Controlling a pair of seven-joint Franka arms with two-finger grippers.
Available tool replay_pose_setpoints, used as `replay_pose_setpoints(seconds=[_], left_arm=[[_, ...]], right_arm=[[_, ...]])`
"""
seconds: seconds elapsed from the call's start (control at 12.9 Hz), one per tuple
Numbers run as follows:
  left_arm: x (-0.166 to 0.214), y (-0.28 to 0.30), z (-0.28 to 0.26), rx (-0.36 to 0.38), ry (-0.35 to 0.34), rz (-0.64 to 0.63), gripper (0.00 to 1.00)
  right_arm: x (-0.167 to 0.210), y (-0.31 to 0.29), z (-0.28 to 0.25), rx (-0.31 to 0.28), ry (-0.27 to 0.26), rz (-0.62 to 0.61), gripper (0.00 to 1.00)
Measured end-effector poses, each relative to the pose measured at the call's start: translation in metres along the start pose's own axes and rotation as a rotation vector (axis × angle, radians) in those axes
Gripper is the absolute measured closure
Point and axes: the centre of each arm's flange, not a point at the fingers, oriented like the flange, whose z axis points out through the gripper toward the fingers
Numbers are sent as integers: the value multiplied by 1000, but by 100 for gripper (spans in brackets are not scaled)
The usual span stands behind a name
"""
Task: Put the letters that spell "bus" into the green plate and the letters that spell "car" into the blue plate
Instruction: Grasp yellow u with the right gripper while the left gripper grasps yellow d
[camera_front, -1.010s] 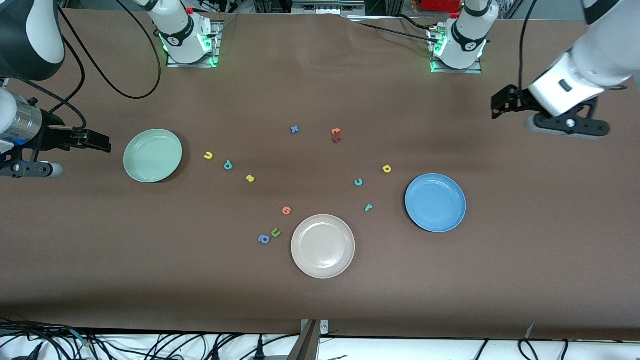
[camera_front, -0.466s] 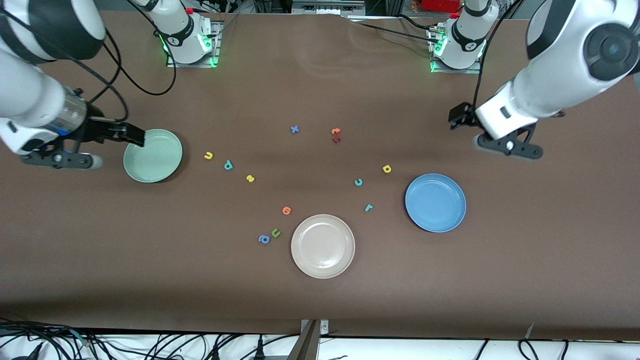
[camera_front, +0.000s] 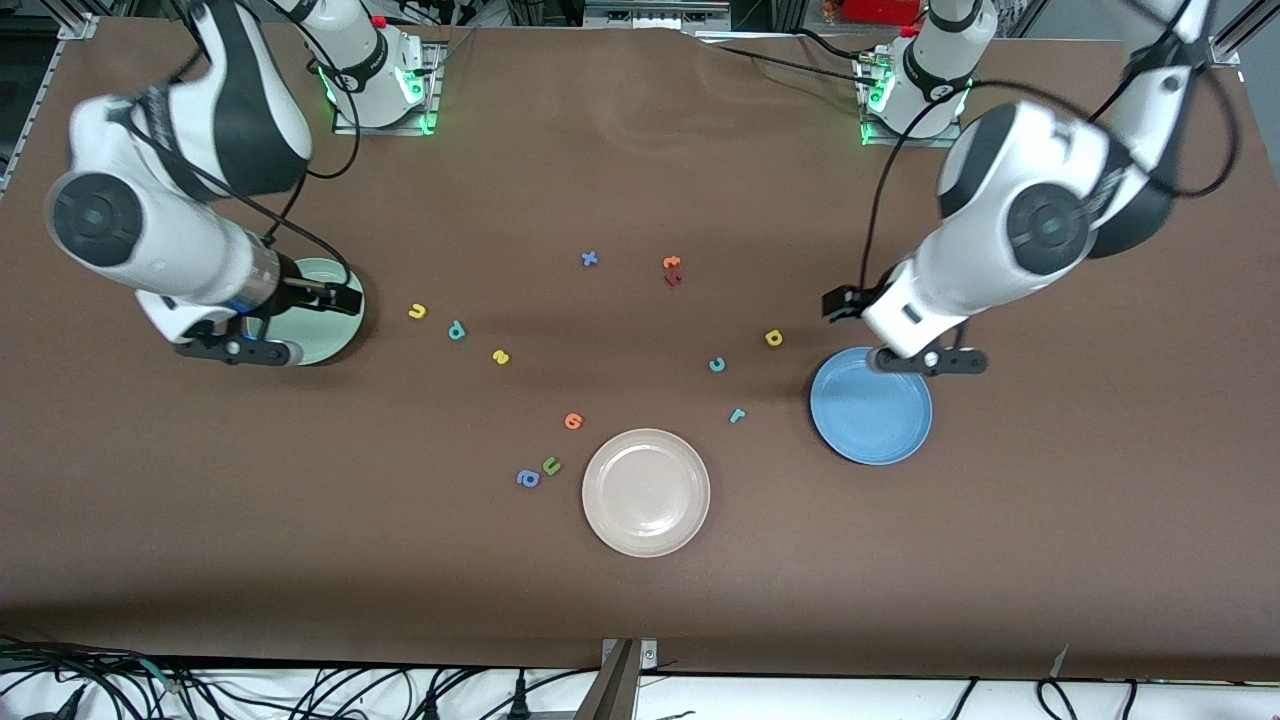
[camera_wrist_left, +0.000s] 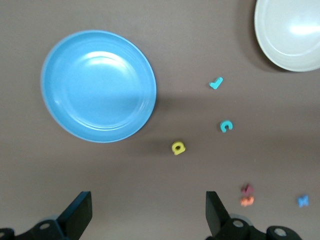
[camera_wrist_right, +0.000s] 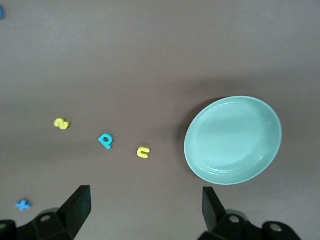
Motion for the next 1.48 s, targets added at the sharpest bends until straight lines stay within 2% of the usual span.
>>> replay_pose_setpoints(seconds=[0.23,0.47,0.54,0.62,0.7,0.85,1.01,1.09,1.17,1.24,1.32,1.4,1.48], left_arm=[[1,35,77,33,-50,-83,0],[0,55,135,58,-91,-173,0],[-2,63,149,55,-82,-204,0],[-6,69,163,48,-65,-226,0],[-10,70,177,39,-49,-240,0],[-17,60,202,27,-26,-254,1],[-23,53,217,29,-24,-259,11],[-24,51,219,30,-24,-260,11],[-24,51,222,31,-25,-261,17],[-25,50,226,32,-27,-263,18],[-25,48,229,34,-30,-265,27],[-25,48,233,36,-33,-266,32],[-25,47,234,36,-34,-267,32]], right_arm=[[-6,0,68,10,23,12,2],[-18,-4,132,7,-3,0,5],[-23,-11,147,6,-15,-14,6],[-27,-17,159,6,-24,-26,15],[-30,-22,168,7,-27,-33,19],[-32,-25,181,15,-13,-38,19],[-30,-25,190,25,5,-38,22],[-30,-26,196,27,2,-38,23],[-30,-26,203,26,-5,-37,31],[-30,-26,210,25,-13,-37,32],[-31,-26,214,24,-20,-37,35],[-31,-26,217,23,-24,-37,35],[-32,-25,219,23,-26,-37,36]])
